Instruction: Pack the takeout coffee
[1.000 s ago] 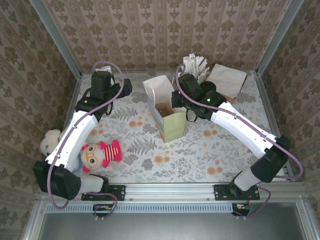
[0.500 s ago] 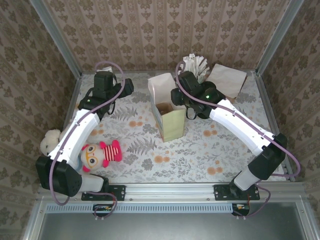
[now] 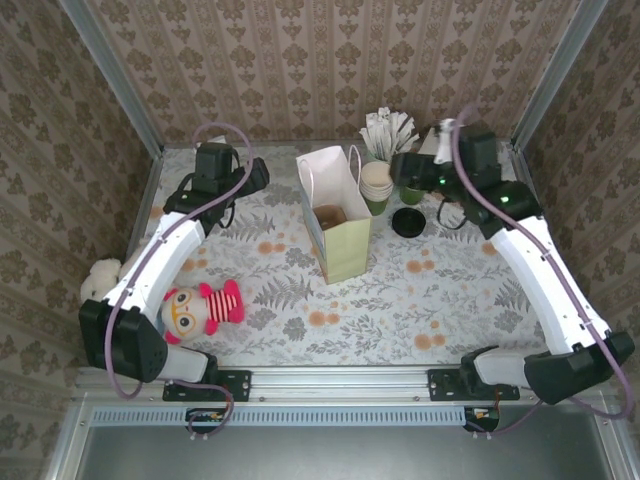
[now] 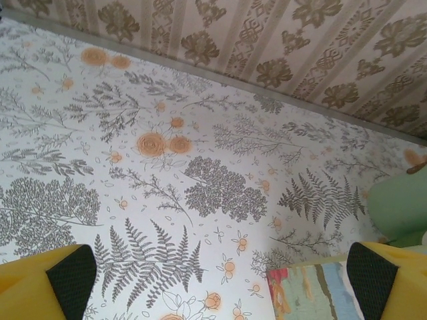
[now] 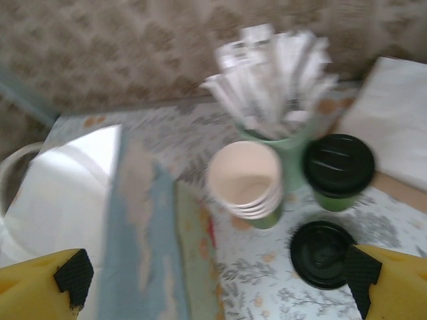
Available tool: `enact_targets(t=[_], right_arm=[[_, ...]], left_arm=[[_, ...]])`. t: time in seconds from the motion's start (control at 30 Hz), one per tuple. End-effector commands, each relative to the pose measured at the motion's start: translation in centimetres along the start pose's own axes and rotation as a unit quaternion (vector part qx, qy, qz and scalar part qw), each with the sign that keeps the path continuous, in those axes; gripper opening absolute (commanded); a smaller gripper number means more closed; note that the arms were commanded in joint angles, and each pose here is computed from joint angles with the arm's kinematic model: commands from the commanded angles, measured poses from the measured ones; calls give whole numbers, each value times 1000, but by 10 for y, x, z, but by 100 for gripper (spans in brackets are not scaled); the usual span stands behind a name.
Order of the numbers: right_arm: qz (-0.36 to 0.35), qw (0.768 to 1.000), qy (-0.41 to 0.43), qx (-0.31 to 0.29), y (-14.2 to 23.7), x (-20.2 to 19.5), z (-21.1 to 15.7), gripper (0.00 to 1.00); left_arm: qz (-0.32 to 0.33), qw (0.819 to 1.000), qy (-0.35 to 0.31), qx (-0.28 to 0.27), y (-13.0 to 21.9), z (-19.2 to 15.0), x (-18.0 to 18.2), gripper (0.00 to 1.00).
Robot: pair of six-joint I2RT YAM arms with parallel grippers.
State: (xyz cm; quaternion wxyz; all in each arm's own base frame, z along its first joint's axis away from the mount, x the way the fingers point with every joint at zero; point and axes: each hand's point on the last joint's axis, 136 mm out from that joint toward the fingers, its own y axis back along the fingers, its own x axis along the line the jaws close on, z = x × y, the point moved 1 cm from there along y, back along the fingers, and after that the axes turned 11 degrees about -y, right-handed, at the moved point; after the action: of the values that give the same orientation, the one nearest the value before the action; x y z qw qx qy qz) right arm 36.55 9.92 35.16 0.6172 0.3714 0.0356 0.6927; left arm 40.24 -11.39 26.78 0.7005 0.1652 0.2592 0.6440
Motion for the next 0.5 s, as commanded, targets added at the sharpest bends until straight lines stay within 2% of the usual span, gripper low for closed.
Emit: enact_targets(t=[0.0, 0.13, 0.3, 0.47], right_arm=[[-33, 992, -110, 53, -36, -39, -20, 97], [-69, 983, -146, 86, -69, -67, -30, 88], [-21, 977, -163, 138, -107, -54, -42, 74], [-66, 977, -147, 140, -146, -57, -47, 57]], left_arm=[[13, 1000, 25, -11, 1, 11, 3, 100], [4, 1000, 19, 2, -1, 7, 0, 100], [-35, 999, 7, 9, -3, 0, -12, 100], [-83, 997, -3, 6, -3, -3, -27, 100]])
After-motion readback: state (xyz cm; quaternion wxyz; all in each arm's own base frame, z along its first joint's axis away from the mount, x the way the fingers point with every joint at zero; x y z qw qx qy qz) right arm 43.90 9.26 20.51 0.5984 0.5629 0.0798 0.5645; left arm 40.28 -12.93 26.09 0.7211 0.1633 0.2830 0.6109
